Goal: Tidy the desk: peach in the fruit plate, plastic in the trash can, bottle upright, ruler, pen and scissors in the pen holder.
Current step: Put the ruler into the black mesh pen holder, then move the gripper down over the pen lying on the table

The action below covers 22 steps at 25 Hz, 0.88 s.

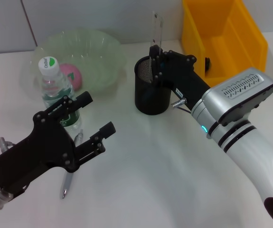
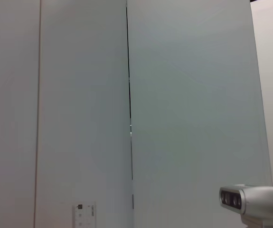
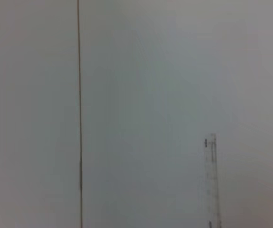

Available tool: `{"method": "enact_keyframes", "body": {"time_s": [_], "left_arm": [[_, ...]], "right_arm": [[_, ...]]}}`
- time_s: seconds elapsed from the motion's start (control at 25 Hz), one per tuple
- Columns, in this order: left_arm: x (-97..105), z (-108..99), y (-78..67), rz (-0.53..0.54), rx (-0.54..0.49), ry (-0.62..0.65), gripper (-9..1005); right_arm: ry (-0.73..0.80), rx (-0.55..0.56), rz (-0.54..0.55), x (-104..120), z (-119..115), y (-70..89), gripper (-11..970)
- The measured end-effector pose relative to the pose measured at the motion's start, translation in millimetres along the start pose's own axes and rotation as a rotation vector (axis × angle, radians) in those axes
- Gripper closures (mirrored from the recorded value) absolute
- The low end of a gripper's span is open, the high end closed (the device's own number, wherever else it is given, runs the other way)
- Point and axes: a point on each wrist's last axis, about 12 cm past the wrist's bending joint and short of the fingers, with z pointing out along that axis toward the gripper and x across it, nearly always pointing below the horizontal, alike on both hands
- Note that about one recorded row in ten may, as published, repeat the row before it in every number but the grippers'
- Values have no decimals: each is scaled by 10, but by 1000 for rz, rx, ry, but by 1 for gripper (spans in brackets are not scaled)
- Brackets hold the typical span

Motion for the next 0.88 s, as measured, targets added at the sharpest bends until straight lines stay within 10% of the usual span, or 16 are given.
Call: {"method": "enact_keyframes", "body": {"time_s": [0.36,0.6,0.88], "left_arm": [[-14,20,9,-4,17,-6,265],[-36,-32,41,-54,11,-1,264],[-61,-93,91,-109,1,16,262]], "right_arm": [[-17,12,27,4,-64,-2,800],[-163,15,85,-73,-354,-16,594],[-304,-195,289,-208,-837,-462,386]]}}
